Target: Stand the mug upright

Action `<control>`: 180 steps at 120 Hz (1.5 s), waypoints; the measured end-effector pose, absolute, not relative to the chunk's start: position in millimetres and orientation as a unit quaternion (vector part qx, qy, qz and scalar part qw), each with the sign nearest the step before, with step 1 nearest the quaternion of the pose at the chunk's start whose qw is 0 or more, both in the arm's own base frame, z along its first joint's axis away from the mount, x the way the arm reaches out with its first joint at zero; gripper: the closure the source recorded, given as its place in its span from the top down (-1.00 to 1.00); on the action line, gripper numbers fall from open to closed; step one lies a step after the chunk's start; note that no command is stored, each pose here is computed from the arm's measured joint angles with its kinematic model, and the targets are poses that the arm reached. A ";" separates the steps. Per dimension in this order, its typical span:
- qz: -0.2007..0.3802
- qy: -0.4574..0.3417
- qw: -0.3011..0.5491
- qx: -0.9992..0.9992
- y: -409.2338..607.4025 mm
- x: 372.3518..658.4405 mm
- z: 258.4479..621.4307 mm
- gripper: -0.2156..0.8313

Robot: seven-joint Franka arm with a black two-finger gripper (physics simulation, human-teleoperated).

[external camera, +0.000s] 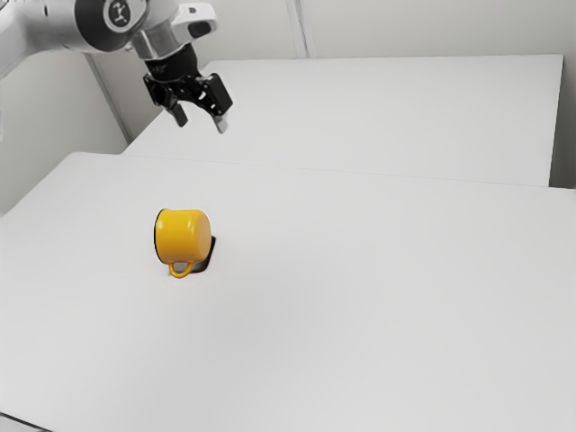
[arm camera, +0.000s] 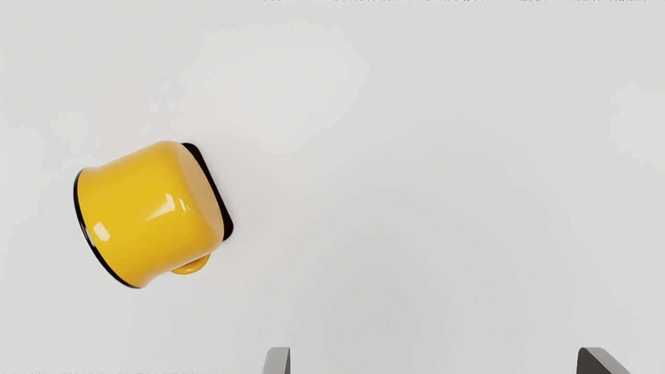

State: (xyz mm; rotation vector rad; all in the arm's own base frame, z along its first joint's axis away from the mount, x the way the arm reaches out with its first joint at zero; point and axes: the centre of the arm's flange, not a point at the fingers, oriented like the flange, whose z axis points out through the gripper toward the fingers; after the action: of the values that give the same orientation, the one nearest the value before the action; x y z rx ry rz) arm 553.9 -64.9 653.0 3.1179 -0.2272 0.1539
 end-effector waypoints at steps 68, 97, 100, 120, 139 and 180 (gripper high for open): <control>0.011 0.002 0.086 0.996 46.6 541.8 554.5 0.59; 0.020 -0.011 0.131 0.991 78.1 546.4 527.4 0.59; 0.022 -0.013 0.134 0.991 82.2 546.6 525.8 0.59; 0.032 -0.026 0.149 0.988 109.4 547.5 514.2 0.59; 0.036 -0.032 0.180 0.983 134.2 550.3 492.2 0.59; 0.049 -0.019 0.246 0.968 206.9 561.4 431.4 0.59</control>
State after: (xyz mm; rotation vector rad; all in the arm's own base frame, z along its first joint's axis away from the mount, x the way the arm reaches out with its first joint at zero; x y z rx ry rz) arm 561.4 206.9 431.4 2.6398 -0.0515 0.1331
